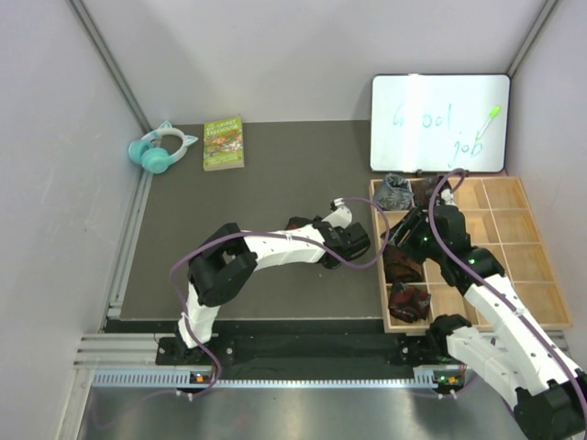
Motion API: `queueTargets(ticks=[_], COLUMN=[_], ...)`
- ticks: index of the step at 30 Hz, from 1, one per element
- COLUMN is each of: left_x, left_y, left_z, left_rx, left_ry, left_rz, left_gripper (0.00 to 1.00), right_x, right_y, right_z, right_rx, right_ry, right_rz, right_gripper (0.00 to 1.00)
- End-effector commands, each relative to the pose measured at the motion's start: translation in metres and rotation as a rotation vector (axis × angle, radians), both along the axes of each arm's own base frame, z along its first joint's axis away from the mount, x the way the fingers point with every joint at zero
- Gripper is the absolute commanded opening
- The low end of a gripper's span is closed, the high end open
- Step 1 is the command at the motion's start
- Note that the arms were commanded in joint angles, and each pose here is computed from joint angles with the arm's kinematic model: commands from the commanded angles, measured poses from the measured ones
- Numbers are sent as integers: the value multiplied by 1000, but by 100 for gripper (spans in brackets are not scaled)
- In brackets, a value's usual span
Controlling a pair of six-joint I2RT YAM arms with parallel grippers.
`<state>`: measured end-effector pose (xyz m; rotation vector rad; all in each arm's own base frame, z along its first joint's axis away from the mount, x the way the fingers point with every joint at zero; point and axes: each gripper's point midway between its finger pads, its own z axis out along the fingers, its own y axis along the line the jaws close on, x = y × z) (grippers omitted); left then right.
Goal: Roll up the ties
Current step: Roll the tie at the center of the board.
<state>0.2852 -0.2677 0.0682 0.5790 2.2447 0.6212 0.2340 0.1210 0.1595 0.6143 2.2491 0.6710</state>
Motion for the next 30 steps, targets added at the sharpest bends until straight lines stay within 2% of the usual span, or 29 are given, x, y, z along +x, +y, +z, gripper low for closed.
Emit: queueTargets(ticks=[1,6,15,19,26,30], left_x=[-14,-25,-38,-43,-44,-37], left_y=[-12,-26,-53,-58,-72,-80], left_z=[-16,-35,-41,-41,-28,-15], left_rx=[28,4,-84,-101,-148,-196], left_ry=[43,109,205,241,274,280], left_rz=[-35,-68,-128,-147,-189,-191], left_gripper=[16,19,25,31,50,54], right_x=[1,-2,-5,-7,-6,-5], right_y=[0,-1,-1,-1,0,1], right_z=[12,14,16,15,18,20], right_rx=[20,21,21,21,26,30], right_ry=[-36,-36,-32,-29,-32,-33], right_rz=[-6,-6,1,5,9,12], right_gripper=[58,58,58,58,58,58])
